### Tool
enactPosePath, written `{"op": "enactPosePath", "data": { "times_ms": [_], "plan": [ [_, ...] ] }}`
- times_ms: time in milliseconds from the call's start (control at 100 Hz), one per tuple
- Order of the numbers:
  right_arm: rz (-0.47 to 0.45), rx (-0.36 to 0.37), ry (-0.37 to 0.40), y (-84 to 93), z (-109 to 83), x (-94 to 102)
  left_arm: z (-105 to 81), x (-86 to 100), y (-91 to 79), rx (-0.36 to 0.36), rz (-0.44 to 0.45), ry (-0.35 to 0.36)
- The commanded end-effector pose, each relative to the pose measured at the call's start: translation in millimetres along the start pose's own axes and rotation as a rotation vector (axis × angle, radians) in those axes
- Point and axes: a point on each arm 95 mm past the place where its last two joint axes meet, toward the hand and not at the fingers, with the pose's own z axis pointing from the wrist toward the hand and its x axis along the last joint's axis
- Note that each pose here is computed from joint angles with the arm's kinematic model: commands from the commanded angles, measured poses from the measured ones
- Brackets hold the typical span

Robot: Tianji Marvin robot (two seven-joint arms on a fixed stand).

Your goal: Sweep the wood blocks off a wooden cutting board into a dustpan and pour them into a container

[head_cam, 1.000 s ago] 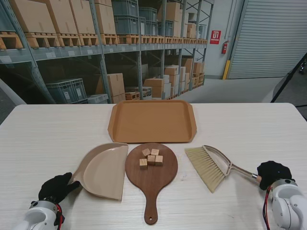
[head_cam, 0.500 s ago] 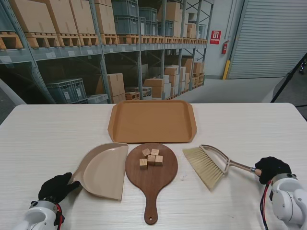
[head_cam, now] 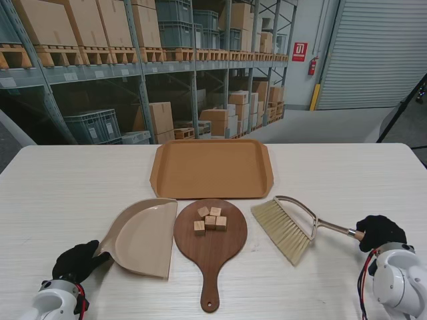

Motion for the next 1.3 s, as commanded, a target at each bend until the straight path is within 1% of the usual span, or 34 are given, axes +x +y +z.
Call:
{"op": "enactPosePath", "data": {
  "times_ms": [0,200,320,470,750,1010,1290],
  "plan": [
    [0.024,-0.005,0.0,0.4,-3.0,2.7,-6.6,-5.7,13.8,-0.05,-0.004,-0.022],
    [0.105,-0.046,-0.013,6.9,-6.0,7.2,-8.5,-8.0,12.4,-0.045,-0.007,-0.029],
    [0.149,-0.056,-0.01,13.0,-8.9,15.6,-9.6,-9.0,11.5,-0.043,-0.007,-0.033],
    [0.191,-0.025,0.005,15.2,-11.8,28.6,-9.7,-9.1,10.5,-0.04,-0.008,-0.035],
    [0.231,0.052,0.027,8.1,-13.6,57.0,-9.0,-8.9,8.3,-0.043,-0.006,-0.026],
    [0.231,0.078,0.04,0.6,-7.1,75.0,-6.6,-6.2,6.0,-0.036,0.01,-0.004],
    [0.171,0.084,0.036,-6.0,3.8,87.8,-4.8,-1.0,5.3,-0.042,0.033,0.02]
  ]
}}
